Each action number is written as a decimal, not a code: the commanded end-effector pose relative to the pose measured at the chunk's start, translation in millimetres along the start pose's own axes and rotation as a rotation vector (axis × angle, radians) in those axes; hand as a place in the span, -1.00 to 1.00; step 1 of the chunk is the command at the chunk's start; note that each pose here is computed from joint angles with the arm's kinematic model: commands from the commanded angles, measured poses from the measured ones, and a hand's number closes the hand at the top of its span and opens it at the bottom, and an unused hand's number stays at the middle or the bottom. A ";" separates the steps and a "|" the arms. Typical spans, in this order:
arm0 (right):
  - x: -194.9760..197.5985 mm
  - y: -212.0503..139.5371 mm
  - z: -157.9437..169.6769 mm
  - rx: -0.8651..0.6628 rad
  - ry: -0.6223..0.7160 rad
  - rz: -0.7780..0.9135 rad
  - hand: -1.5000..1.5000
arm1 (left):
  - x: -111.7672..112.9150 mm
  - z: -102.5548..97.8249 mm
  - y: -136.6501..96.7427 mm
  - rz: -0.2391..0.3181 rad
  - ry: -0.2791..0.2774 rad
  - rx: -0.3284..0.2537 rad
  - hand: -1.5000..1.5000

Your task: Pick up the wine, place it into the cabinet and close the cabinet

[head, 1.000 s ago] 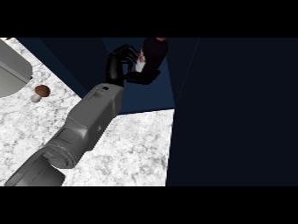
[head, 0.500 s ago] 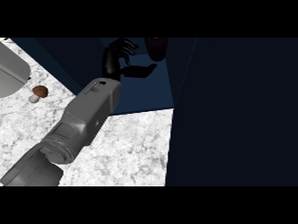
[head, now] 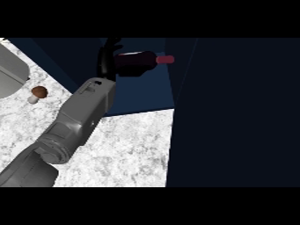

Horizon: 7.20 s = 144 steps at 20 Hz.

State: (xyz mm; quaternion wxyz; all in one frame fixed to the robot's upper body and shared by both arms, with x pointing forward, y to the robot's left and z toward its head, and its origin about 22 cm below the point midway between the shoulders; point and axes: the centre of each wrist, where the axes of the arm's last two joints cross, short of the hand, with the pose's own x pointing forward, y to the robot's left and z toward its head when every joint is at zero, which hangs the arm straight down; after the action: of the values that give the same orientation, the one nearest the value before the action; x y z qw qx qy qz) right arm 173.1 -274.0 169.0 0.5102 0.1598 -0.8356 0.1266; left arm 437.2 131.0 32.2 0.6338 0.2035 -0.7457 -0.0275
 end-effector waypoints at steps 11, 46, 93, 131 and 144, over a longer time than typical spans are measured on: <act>-0.4 6.2 1.9 0.006 0.003 -0.017 -1.00 | -5.4 3.1 0.8 0.004 -0.032 0.013 -1.00; 3.6 10.4 0.8 -0.045 0.031 0.015 -1.00 | 7.5 100.7 -63.2 0.398 -0.164 -0.113 -1.00; 13.2 78.2 33.8 0.621 0.189 -0.064 1.00 | -17.4 238.6 224.3 0.448 -0.180 -0.248 1.00; -24.2 184.6 -43.1 0.734 0.119 -0.103 1.00 | -22.5 213.1 311.5 0.469 -0.163 -0.310 1.00; -29.5 165.7 -58.6 0.655 0.105 -0.073 1.00 | -22.6 211.2 309.7 0.494 -0.171 -0.351 1.00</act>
State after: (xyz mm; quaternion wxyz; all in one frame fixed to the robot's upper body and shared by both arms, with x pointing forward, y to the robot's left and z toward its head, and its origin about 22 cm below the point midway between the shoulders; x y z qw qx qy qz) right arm 150.8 -130.3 160.5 0.4469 0.3488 -0.6960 0.4407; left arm 154.1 378.1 63.3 0.5799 -0.0904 -0.8095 -0.0156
